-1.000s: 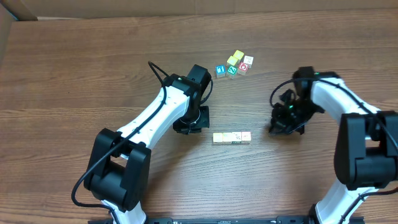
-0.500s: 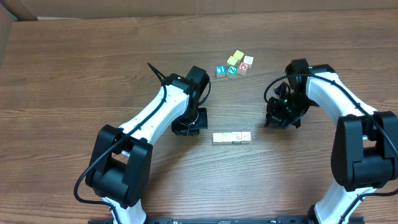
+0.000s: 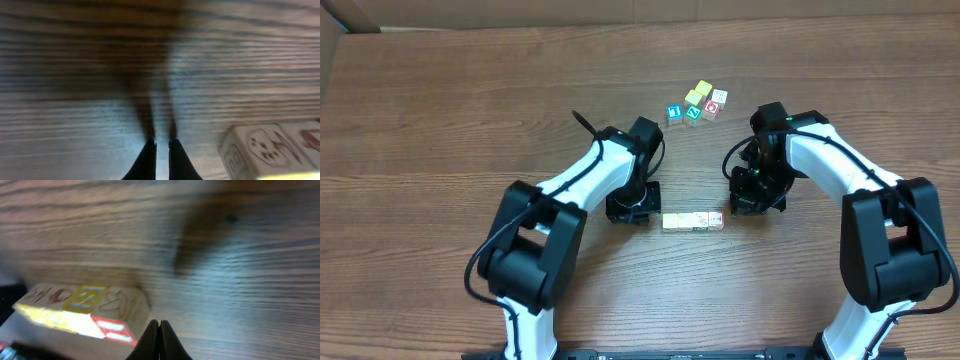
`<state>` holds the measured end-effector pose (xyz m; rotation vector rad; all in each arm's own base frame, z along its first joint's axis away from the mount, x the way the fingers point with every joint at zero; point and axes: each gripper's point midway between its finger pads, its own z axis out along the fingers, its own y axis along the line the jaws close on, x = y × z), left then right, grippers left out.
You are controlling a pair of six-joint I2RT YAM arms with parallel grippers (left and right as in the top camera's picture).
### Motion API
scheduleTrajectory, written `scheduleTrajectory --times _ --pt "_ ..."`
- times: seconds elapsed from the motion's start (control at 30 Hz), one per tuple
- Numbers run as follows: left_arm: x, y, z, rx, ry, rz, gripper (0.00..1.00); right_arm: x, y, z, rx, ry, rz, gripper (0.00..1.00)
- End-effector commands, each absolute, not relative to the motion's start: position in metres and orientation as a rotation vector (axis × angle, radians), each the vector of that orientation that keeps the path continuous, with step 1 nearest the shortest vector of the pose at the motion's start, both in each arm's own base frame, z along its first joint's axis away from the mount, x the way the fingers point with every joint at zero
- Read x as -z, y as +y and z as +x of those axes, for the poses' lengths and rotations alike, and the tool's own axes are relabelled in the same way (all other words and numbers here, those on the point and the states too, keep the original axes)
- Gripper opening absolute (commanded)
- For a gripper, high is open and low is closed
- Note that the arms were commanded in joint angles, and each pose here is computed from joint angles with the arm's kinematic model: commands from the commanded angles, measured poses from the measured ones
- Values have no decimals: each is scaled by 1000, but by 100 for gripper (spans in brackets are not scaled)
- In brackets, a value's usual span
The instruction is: Flip 4 blocks
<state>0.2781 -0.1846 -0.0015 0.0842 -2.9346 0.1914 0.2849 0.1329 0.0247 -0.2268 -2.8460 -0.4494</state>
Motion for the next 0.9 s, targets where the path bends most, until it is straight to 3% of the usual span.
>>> scheduleTrajectory --times 0.0,0.87 --pt "8 -187 270 -196 -2901 80 4 -26 122 288 354 -2893 -283 4" --pt "0 -203 280 -474 -2851 53 4 -21 149 279 526 -2844 -247 4"
